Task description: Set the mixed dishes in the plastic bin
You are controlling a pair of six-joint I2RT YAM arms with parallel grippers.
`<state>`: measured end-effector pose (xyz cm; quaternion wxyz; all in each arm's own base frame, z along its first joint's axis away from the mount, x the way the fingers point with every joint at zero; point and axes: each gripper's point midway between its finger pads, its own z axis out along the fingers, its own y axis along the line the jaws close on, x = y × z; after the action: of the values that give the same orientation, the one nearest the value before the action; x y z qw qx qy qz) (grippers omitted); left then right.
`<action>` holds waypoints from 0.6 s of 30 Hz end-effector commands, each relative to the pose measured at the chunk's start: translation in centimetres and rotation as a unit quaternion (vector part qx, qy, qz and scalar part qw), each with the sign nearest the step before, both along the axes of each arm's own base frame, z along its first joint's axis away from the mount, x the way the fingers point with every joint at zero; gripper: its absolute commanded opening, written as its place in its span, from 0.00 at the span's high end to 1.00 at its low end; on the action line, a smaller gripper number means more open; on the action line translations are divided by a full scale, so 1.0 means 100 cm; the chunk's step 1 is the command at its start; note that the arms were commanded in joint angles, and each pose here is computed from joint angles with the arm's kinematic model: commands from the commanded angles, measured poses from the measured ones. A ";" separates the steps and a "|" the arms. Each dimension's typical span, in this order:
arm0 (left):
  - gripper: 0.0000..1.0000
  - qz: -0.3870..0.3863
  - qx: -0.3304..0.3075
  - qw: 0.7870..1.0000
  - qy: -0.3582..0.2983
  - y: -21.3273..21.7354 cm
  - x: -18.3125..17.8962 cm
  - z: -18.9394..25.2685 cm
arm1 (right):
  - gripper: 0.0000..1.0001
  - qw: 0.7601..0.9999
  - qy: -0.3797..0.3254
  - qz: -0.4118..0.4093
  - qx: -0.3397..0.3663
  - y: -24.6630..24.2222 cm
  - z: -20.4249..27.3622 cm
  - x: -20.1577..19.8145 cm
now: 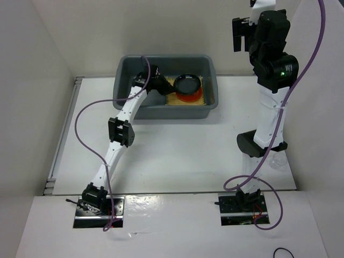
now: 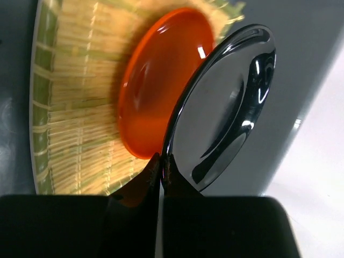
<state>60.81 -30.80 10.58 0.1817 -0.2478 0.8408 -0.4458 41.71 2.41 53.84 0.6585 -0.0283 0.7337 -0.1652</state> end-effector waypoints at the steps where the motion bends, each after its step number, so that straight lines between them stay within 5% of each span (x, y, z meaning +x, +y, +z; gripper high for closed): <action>1: 1.00 -0.006 -0.024 1.000 -0.005 -0.011 -0.003 0.011 | 0.01 1.000 -0.016 0.014 0.013 0.003 0.007 0.001; 7: 1.00 -0.008 -0.038 0.999 0.016 -0.020 -0.004 -0.009 | 0.01 1.000 -0.011 0.014 0.012 0.003 0.005 0.000; 10: 0.90 -0.006 -0.046 0.999 0.024 -0.022 -0.004 -0.012 | 0.01 1.000 -0.006 0.023 0.011 0.006 0.003 0.000; 11: 0.81 -0.006 -0.046 0.999 0.024 -0.022 -0.004 -0.012 | 0.01 1.000 -0.006 0.023 0.011 0.006 0.003 0.000; 12: 0.59 -0.007 -0.051 0.999 0.009 -0.022 -0.002 0.003 | 0.01 1.000 -0.002 0.029 0.011 0.008 0.000 0.000; 14: 0.40 -0.007 -0.063 0.998 -0.019 -0.024 0.002 0.026 | 0.01 0.999 -0.002 0.036 0.011 0.010 0.000 0.001; 17: 0.00 0.014 -0.069 0.993 -0.091 -0.012 0.010 0.099 | 0.01 0.999 0.009 0.050 0.010 0.014 -0.005 0.000; 18: 0.00 0.025 -0.070 0.992 -0.105 -0.002 0.013 0.115 | 0.01 0.998 0.010 0.058 0.011 0.017 -0.005 0.001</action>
<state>60.97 -32.59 9.69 0.1606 -0.2677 0.8247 -0.4716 41.97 3.63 53.31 0.6568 -0.0569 0.7393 -0.1372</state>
